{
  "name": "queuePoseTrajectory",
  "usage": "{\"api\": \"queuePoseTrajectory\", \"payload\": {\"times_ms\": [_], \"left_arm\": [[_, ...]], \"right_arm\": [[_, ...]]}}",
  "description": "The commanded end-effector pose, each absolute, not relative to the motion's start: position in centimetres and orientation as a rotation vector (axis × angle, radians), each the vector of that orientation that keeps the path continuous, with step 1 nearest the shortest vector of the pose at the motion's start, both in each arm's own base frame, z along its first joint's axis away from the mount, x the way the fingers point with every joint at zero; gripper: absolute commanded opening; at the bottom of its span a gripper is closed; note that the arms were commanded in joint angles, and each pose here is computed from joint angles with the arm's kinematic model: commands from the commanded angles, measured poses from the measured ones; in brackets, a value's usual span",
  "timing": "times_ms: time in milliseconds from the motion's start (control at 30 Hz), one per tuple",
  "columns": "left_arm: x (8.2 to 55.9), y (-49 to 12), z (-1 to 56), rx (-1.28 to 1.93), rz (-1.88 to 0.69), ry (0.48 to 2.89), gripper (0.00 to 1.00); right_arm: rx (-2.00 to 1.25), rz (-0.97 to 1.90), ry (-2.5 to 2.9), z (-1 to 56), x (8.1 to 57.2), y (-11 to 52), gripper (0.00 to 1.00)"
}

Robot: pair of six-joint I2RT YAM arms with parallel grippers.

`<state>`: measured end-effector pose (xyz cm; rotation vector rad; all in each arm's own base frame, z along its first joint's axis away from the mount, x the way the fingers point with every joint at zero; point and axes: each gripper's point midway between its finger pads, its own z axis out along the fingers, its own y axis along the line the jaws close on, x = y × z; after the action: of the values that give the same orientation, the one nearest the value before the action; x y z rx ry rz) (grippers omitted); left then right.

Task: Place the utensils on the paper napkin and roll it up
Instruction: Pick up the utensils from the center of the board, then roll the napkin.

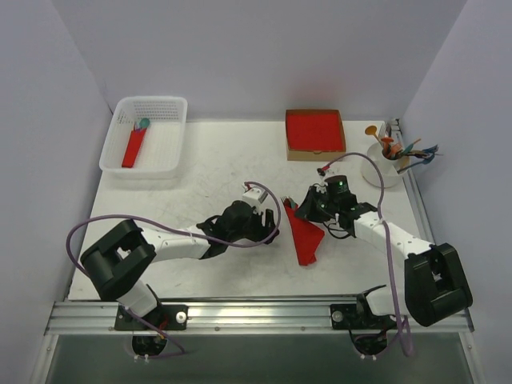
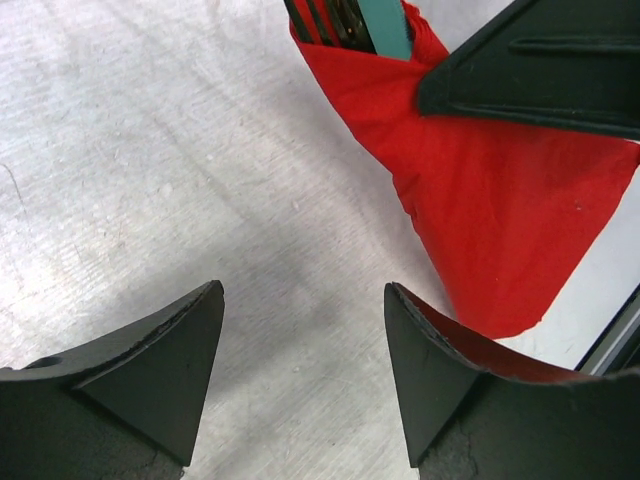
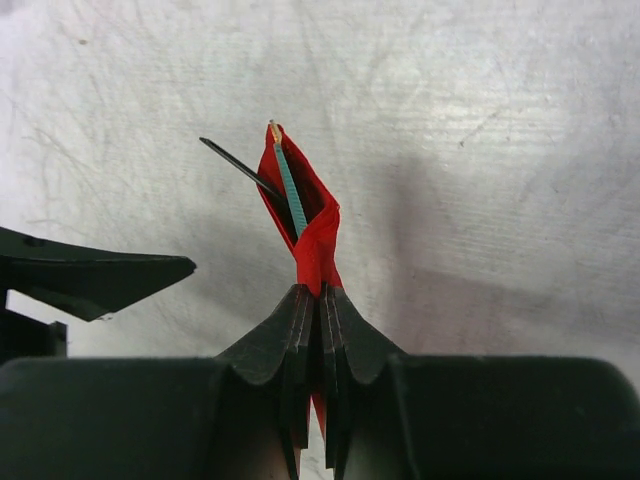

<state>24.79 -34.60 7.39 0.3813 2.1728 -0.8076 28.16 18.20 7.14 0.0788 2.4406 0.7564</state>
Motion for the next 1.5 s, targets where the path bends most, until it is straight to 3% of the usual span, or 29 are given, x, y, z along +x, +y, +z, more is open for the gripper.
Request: {"api": "queuePoseTrajectory", "payload": {"times_ms": [0, 567, 700, 1467], "left_arm": [[26.1, -35.8, 12.0, 0.330, -0.921, 2.023, 0.74], [26.7, -36.0, 17.2, 0.225, -1.150, 1.750, 0.83], [26.7, -36.5, 19.4, 0.215, -1.210, 1.686, 0.93], [27.0, -35.2, 30.4, 0.214, -1.477, 1.329, 0.92]], "right_arm": [[0.040, 0.811, 2.351, 11.3, 29.2, 19.1, 0.00], [0.026, 0.908, 2.238, 17.9, 30.4, 20.6, 0.00], [0.022, 0.933, 2.202, 19.8, 30.6, 20.8, 0.00], [-0.026, 1.159, 1.970, 30.8, 29.3, 22.8, 0.00]]}}
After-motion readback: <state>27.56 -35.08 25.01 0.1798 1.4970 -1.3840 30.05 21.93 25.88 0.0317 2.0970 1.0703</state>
